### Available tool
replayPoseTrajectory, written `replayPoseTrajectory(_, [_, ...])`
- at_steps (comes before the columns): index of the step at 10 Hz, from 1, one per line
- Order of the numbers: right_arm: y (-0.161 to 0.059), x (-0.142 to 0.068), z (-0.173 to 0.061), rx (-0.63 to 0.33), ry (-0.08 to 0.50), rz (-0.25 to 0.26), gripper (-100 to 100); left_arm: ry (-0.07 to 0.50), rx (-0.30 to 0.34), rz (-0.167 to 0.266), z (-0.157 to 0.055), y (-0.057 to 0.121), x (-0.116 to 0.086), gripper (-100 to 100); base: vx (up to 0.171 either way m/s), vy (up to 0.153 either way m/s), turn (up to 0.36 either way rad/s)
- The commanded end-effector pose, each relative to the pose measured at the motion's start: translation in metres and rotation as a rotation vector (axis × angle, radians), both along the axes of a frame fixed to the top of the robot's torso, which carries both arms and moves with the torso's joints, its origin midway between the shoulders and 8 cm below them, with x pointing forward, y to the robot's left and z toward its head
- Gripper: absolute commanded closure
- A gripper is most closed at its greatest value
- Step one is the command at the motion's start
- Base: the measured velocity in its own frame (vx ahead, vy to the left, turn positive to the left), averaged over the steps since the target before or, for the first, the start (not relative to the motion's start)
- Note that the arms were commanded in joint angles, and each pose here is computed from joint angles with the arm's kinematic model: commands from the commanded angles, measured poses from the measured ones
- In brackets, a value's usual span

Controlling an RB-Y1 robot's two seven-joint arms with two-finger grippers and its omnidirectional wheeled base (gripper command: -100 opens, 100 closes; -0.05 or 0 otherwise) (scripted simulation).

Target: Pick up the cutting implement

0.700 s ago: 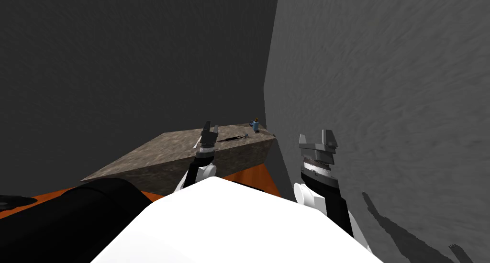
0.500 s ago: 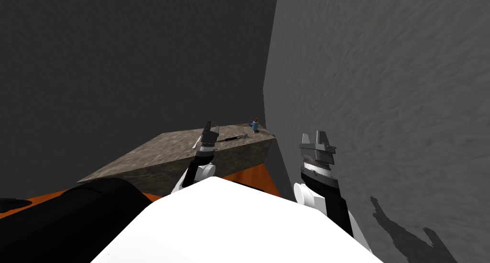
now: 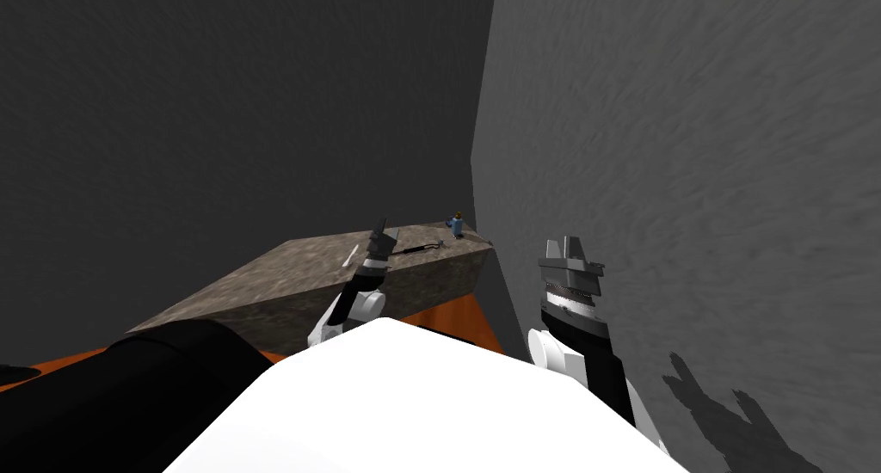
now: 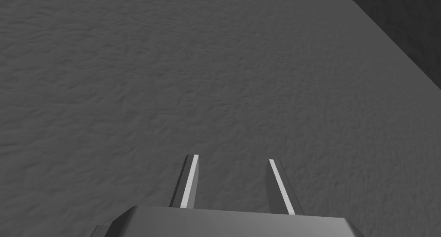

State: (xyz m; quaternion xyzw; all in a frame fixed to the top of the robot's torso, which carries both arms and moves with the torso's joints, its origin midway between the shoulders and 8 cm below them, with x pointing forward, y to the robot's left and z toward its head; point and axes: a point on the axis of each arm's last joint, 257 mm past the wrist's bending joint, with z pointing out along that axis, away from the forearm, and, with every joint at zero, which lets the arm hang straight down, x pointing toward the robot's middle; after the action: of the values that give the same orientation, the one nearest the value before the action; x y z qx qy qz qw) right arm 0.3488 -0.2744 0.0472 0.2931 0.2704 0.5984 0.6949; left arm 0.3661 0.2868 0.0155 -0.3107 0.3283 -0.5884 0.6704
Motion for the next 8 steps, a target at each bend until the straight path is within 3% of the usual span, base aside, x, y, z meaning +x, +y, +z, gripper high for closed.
replayPoseTrajectory(1, [0.000, 0.000, 0.000, 0.000, 0.000, 0.000, 0, 0.040, -0.014, -0.028, -0.006, 0.001, 0.009, -100, 0.001, -0.016, -0.028])
replayPoseTrajectory(8, [0.000, 0.000, 0.000, 0.000, 0.000, 0.000, 0, 0.173, -0.061, -0.099, -0.026, 0.007, 0.039, -100, 0.000, -0.017, -0.023])
